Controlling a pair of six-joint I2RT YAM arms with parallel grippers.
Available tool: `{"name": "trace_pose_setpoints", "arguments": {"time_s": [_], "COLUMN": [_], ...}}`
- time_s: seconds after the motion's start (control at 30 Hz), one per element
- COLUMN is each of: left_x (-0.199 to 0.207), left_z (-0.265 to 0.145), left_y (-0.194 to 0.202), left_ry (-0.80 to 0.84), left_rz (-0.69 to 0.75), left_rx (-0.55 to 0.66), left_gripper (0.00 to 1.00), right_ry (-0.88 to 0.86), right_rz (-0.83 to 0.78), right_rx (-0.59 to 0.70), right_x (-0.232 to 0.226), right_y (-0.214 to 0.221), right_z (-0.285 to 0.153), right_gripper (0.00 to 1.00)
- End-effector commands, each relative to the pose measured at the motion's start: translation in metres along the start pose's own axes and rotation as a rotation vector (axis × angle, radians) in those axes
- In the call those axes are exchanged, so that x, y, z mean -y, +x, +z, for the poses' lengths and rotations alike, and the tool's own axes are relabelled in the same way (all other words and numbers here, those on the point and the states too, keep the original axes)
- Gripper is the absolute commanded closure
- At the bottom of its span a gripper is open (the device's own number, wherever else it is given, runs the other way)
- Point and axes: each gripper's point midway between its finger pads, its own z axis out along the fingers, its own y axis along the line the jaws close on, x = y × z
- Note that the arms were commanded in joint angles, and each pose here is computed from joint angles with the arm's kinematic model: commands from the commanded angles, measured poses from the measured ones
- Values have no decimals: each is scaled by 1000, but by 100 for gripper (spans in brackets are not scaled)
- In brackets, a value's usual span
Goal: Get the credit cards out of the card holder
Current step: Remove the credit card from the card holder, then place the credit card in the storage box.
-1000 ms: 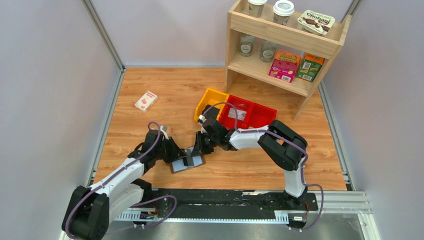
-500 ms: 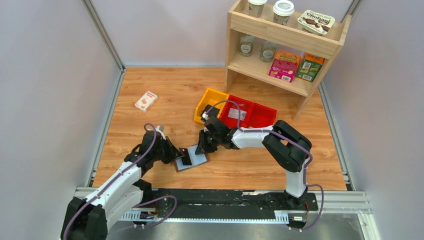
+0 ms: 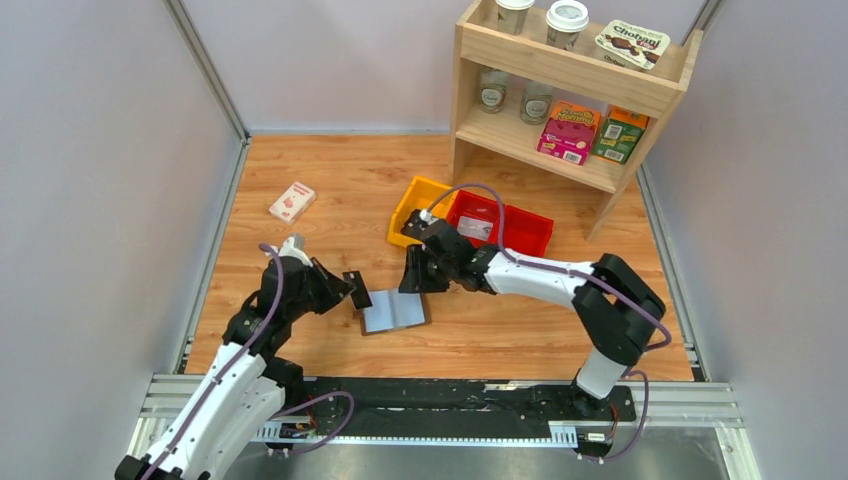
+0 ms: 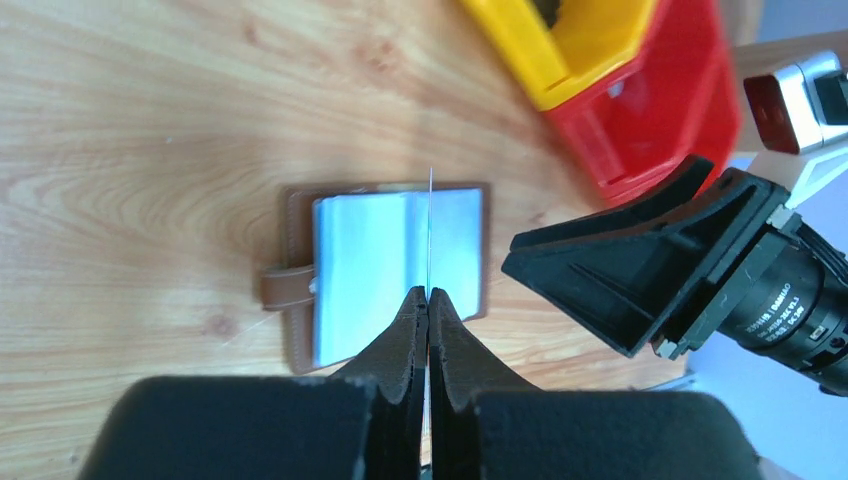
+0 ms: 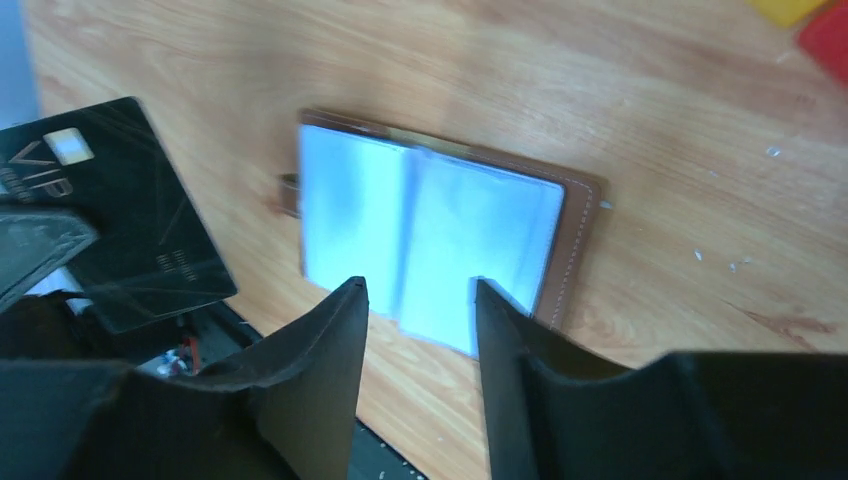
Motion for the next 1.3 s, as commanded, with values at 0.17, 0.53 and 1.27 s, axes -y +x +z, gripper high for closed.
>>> {"name": "trace_pose_setpoints", "arguments": {"time_s": [0.17,0.53,1.27], "left_x": [86,142,161], "left_z": [-34,-42,-54], "left_y": [-59,-91,-93], "left_ry": [377,683,758], "left_rz": [-232,-419,-444], "left_rx": [230,263,269], "left_gripper": [99,100,100], "right_ry": [-278,-717,-783], "right_rz": [98,181,133], "right_rx": [322,471,586], "right_x": [-69,-136,-162], "right_y": [-64,-77,-110], "right_z": [-80,-135,-150], "right_gripper": [31,22,66]}}
